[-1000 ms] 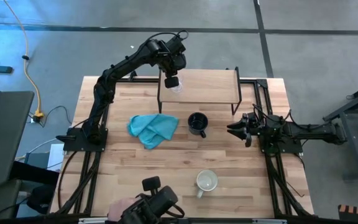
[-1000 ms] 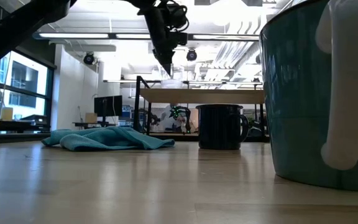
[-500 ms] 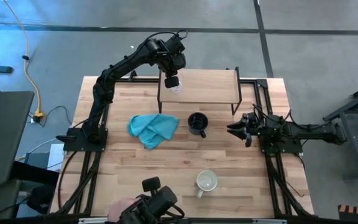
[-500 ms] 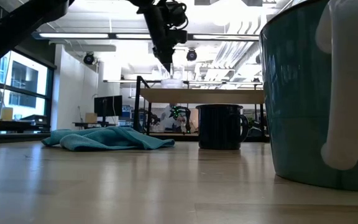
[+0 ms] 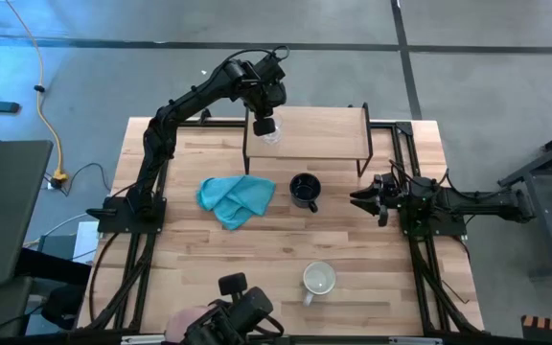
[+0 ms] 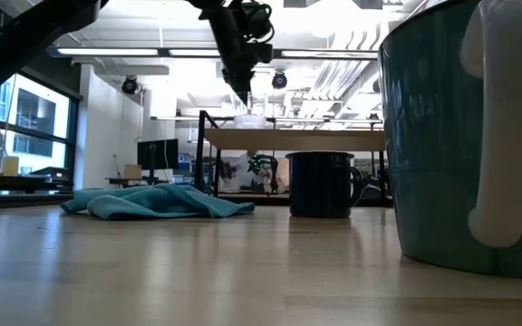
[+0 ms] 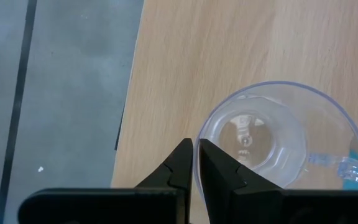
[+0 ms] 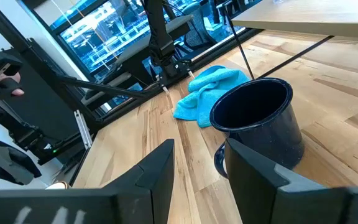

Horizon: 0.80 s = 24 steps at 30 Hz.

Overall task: Stack small to large cups/mugs on shelf
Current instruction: Put the transparent mug on the shelf, then put the dark blue mug on the shelf

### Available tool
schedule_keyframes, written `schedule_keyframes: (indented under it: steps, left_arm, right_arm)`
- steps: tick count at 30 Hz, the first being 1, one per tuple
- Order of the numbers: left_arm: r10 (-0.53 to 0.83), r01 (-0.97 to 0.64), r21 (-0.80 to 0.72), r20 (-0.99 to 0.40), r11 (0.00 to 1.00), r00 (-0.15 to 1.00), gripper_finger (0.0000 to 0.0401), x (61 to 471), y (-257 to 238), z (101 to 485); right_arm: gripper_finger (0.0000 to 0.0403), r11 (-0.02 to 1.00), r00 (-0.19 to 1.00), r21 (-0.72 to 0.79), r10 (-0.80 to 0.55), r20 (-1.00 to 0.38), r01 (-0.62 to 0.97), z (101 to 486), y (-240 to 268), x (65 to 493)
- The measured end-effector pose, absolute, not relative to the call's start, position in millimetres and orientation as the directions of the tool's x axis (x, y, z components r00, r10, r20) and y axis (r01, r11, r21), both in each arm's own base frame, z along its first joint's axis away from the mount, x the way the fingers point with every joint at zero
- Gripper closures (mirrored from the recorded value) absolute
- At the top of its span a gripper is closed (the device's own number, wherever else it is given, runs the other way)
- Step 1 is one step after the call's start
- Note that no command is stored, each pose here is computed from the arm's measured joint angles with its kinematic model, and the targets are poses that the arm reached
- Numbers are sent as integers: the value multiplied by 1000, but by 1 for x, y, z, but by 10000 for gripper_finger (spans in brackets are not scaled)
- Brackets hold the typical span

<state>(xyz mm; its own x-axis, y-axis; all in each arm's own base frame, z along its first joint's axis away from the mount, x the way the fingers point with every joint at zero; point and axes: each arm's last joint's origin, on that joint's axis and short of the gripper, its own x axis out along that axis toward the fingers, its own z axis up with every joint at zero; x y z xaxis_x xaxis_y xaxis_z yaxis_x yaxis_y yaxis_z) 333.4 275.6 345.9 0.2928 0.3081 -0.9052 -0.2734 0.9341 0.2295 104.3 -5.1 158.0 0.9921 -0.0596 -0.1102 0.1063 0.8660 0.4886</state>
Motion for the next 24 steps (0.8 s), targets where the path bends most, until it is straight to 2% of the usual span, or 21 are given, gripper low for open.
schedule_keyframes:
  steps: [9,18,24]
  left_arm:
    - [298,-264,225,-913,938,280,379,332,274,346]
    - [315,-269,243,-910,932,269,297,332,275,346]
    - [315,-281,239,-910,930,270,266,332,275,346]
  right_arm:
    - [269,866,992,489,-60,-110,106,158,-5,104]
    - [269,866,992,489,-60,-110,106,158,-5,104]
    - [269,866,992,488,-60,-110,106,158,-5,104]
